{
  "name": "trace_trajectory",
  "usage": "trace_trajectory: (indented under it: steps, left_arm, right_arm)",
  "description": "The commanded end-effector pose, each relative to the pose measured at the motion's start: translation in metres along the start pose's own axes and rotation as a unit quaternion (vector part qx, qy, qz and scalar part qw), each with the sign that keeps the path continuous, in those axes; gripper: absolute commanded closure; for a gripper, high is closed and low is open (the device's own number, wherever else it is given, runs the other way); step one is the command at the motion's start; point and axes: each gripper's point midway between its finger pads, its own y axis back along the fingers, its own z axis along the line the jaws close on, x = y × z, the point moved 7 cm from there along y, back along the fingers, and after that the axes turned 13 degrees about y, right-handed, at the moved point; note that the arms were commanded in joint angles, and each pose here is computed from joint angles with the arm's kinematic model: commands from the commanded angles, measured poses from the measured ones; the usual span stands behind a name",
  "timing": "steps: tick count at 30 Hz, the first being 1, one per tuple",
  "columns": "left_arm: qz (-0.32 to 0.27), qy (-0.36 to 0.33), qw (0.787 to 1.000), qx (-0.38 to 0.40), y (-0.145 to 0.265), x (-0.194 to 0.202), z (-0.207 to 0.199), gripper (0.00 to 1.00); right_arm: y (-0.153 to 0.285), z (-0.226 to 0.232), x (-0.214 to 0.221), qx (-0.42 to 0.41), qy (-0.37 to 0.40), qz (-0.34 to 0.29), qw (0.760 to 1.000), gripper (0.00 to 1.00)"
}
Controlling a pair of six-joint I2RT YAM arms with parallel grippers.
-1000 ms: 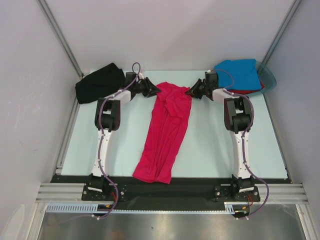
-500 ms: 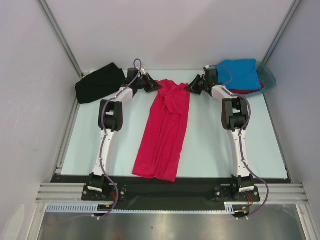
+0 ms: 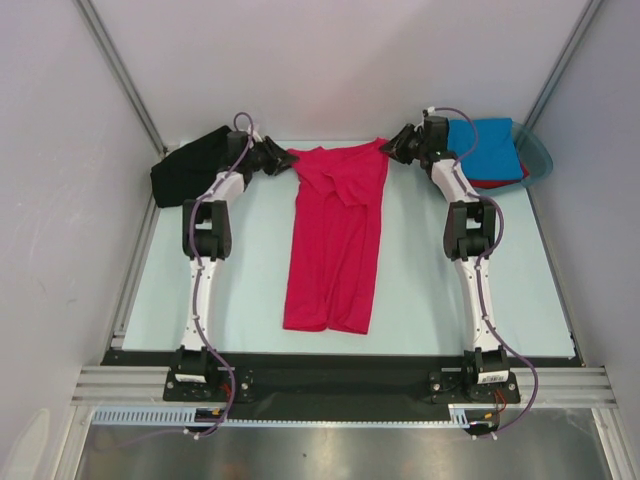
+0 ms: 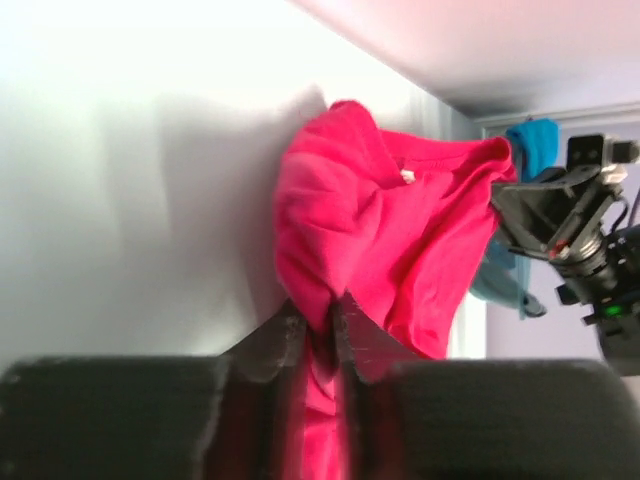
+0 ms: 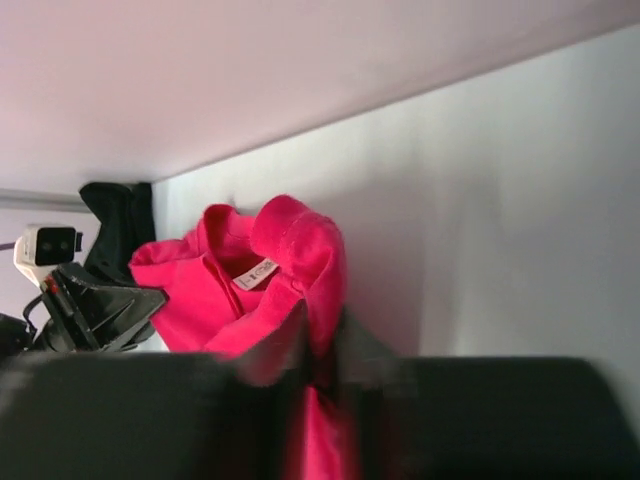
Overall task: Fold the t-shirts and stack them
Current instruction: Fold the tshirt
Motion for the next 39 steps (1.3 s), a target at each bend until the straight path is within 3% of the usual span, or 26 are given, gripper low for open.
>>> trace_trajectory:
  steps: [1, 2, 3, 5, 6, 12, 13, 14, 15, 16, 17, 20, 22, 27, 34, 39]
  left_arm:
    - [-0.020, -0.032, 0.997, 0.067, 0.002, -0.016, -0.049, 0.57]
    - [-0.017, -0.030, 0.997, 0.073, 0.001, -0.016, -0.049, 0.43]
    - [-0.015, -0.029, 0.996, 0.080, 0.000, -0.016, -0.048, 0.34]
    - [-0.017, -0.032, 0.997, 0.075, -0.002, -0.014, -0.044, 0.02]
    - [-0.022, -0.040, 0.996, 0.076, 0.001, -0.016, -0.048, 0.00]
    - [-0.014, -0.056, 0.997, 0.061, 0.014, -0.006, -0.052, 0.00]
    - [-0.036, -0.070, 0.995, 0.061, 0.027, -0.010, -0.074, 0.00]
    - [-0.037, -0.071, 0.996, 0.032, 0.030, -0.002, -0.057, 0.00]
    - [-0.044, -0.071, 0.997, 0.006, 0.038, 0.001, -0.057, 0.00]
    - [-0.089, -0.088, 0.992, -0.020, 0.052, -0.005, -0.075, 0.00]
    - [-0.091, -0.109, 0.988, -0.056, 0.059, 0.002, -0.065, 0.00]
    - [-0.101, -0.129, 0.980, -0.110, 0.084, 0.019, -0.071, 0.00]
    - [-0.088, -0.131, 0.982, -0.108, 0.089, 0.028, -0.071, 0.00]
    - [0.003, -0.056, 0.997, -0.047, 0.088, 0.071, -0.047, 0.00]
    - [0.058, 0.011, 0.998, 0.025, 0.094, 0.108, -0.025, 0.01]
    - [0.073, 0.024, 0.996, 0.035, 0.092, 0.114, -0.015, 0.01]
  right_arm:
    - [0.001, 0.001, -0.019, 0.002, 0.015, -0.034, 0.999, 0.69]
    - [0.001, 0.000, -0.018, 0.004, 0.016, -0.034, 0.999, 0.62]
    - [0.000, -0.001, -0.018, 0.003, 0.018, -0.035, 0.999, 0.46]
    - [0.000, 0.000, -0.016, 0.003, 0.025, -0.033, 0.999, 0.34]
    - [0.000, 0.000, -0.016, 0.008, 0.033, -0.032, 0.999, 0.32]
    - [0.018, 0.023, -0.020, 0.065, 0.086, -0.027, 0.994, 0.31]
    - [0.022, 0.028, -0.020, 0.085, 0.117, -0.029, 0.989, 0.30]
    - [0.028, 0.028, -0.024, 0.133, 0.134, -0.043, 0.981, 0.30]
    - [0.039, 0.044, -0.024, 0.152, 0.149, -0.042, 0.976, 0.31]
    - [0.044, 0.048, -0.025, 0.176, 0.160, -0.048, 0.970, 0.30]
    - [0.054, 0.048, -0.032, 0.224, 0.185, -0.064, 0.955, 0.30]
    - [0.079, 0.064, -0.036, 0.257, 0.195, -0.073, 0.944, 0.30]
    - [0.092, 0.068, -0.030, 0.246, 0.185, -0.055, 0.950, 0.30]
    - [0.107, 0.063, -0.001, 0.224, 0.133, -0.004, 0.965, 0.31]
    - [0.129, 0.041, 0.049, 0.095, 0.007, 0.058, 0.994, 0.32]
    - [0.132, 0.020, 0.077, 0.049, -0.040, 0.082, 0.995, 0.32]
